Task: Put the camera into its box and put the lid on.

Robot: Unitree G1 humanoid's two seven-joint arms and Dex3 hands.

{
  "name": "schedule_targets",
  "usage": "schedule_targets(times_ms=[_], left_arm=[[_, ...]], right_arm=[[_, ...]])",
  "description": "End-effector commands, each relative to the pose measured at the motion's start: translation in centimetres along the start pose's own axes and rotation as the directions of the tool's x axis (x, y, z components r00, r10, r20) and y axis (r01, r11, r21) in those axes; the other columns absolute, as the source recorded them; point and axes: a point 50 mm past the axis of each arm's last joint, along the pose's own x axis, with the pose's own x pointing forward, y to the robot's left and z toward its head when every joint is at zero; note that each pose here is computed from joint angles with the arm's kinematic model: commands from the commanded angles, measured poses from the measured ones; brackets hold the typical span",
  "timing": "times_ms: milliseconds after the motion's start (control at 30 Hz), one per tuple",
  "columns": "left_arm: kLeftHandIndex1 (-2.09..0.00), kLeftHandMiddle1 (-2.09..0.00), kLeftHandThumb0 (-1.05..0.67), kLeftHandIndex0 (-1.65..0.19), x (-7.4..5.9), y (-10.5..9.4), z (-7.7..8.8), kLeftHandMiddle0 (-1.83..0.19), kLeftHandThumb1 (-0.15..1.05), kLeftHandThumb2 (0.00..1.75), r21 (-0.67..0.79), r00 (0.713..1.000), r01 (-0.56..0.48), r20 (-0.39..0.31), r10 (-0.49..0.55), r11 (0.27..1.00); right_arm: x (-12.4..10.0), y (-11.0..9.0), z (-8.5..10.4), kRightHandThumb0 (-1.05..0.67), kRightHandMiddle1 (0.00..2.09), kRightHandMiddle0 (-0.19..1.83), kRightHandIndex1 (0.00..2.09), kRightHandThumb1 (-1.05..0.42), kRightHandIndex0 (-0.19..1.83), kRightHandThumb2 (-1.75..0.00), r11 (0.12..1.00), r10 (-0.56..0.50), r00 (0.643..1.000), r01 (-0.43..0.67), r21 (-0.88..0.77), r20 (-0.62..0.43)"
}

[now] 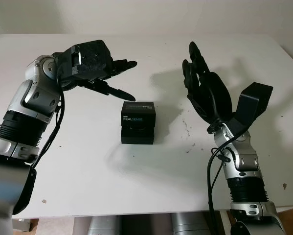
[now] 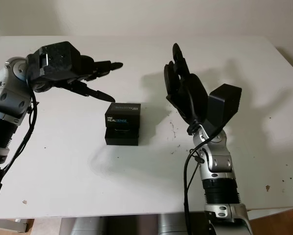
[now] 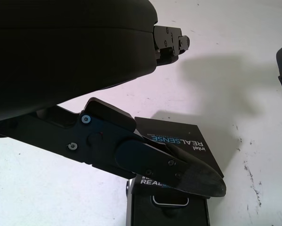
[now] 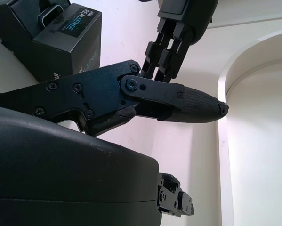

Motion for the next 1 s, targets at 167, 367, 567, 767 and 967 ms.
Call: schedule_targets(times_ms=[167, 367, 567, 767, 967], left_arm=[[-0.05, -1.25, -0.89, 0.11, 0.7, -0.6, 0.3, 0.15, 1.00, 0.06, -0.015, 1.000, 0.020, -0.014, -0.020, 1.000], [-0.05, -0.14, -0.98, 0.14, 1.6, -1.2, 0.2, 0.04, 1.05, 0.07, 0.052, 0.996, 0.051, -0.079, -0.047, 0.997], [-0.06, -0.13, -0.95, 0.12, 2.2, -1.8, 0.1, -0.07, 1.02, 0.05, 0.059, 0.995, 0.066, -0.084, -0.061, 0.996], [-0.07, -0.11, -0.96, 0.11, 2.6, -2.0, -0.1, -0.08, 1.02, 0.05, 0.073, 0.994, 0.070, -0.086, -0.063, 0.995], [-0.06, -0.59, -0.99, 0.10, 2.8, -2.0, -0.3, 0.04, 1.02, 0.06, 0.071, 0.995, 0.070, -0.081, -0.064, 0.995]], right_arm=[[0.3, -0.1, 0.8, -0.71, 0.00, -0.19, 0.00, -1.05, -0.19, -0.60, 1.000, -0.003, 1.000, 0.003, -0.012, 0.028], [0.3, -0.1, 0.8, -0.70, 0.00, -0.19, 0.00, -1.05, -0.19, -0.59, 1.000, -0.010, 0.999, 0.010, -0.002, 0.031], [0.2, -0.1, 0.9, -0.70, 0.00, -0.19, 0.00, -1.05, -0.19, -0.60, 1.000, -0.011, 0.999, 0.012, -0.011, 0.033], [0.2, -0.2, 0.8, -0.71, 0.00, -0.19, 0.00, -1.05, -0.19, -0.59, 1.000, -0.009, 0.999, 0.010, -0.014, 0.031], [0.2, -0.2, 0.8, -0.71, 0.00, -0.19, 0.00, -1.05, -0.19, -0.59, 1.000, -0.016, 0.999, 0.016, -0.010, 0.032]])
